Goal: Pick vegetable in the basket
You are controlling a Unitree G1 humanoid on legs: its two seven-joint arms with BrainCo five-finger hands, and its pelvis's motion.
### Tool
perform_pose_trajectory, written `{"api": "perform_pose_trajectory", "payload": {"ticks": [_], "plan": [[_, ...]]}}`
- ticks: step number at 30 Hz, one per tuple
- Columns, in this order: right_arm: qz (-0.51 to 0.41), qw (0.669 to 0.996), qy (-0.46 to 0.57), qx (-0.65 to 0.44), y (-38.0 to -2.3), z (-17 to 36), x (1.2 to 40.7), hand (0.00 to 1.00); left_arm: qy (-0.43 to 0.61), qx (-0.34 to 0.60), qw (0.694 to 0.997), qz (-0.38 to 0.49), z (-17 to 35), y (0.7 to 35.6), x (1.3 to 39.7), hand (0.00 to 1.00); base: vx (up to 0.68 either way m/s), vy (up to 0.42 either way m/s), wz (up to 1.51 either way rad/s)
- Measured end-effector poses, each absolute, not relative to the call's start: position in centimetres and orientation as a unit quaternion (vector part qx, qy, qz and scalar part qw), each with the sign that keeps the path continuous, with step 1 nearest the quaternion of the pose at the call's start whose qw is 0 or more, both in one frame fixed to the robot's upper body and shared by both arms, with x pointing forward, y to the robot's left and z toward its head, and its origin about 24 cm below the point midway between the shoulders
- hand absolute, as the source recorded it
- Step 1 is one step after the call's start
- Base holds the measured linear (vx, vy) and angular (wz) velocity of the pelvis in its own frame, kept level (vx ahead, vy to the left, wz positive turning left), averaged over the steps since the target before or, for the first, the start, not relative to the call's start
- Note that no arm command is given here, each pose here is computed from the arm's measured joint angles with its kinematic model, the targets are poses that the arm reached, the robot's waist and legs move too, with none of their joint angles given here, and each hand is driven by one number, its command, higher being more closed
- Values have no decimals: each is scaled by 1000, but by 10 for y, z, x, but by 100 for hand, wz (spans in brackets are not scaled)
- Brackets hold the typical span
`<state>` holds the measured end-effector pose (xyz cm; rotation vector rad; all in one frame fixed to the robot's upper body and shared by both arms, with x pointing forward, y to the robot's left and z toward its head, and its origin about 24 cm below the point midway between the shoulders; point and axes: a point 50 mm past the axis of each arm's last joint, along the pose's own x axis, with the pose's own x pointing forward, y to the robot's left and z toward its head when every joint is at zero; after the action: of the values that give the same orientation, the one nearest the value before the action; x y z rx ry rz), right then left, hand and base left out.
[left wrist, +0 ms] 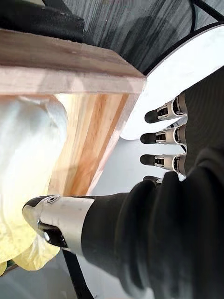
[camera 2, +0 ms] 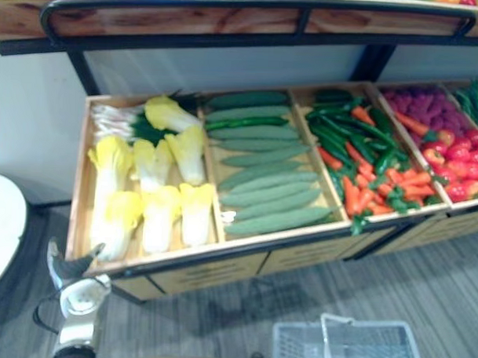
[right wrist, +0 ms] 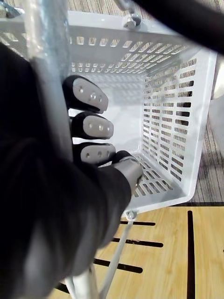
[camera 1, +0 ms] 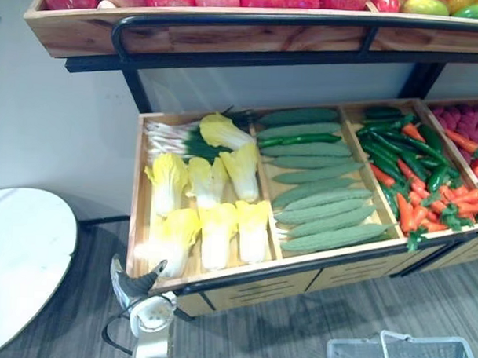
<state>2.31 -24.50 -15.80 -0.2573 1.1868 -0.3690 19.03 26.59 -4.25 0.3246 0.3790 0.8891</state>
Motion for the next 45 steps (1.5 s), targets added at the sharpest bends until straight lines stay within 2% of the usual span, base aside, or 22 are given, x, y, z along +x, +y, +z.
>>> {"api": "perform_pose_trajectory", "payload": {"ticks": [6, 14, 25, 41, 45], "plan": [[-169, 811, 546, -125, -247, -157, 30, 100, 188, 183, 871, 414, -44, 268, 191, 0, -20, -3, -10], [-168, 821, 531, -126, -247, -156, 44, 100, 152, 179, 882, 409, -28, 266, 215, 0, 7, -3, -4], [-170, 820, 531, -133, -254, -154, 48, 100, 126, 179, 884, 414, -18, 263, 226, 0, 15, -2, -1], [-176, 824, 518, -145, -259, -151, 55, 100, 156, 183, 885, 400, -31, 260, 224, 0, -7, -8, -3], [-175, 831, 507, -146, -259, -150, 66, 100, 158, 190, 892, 378, -32, 253, 235, 0, 22, -7, -10]]}}
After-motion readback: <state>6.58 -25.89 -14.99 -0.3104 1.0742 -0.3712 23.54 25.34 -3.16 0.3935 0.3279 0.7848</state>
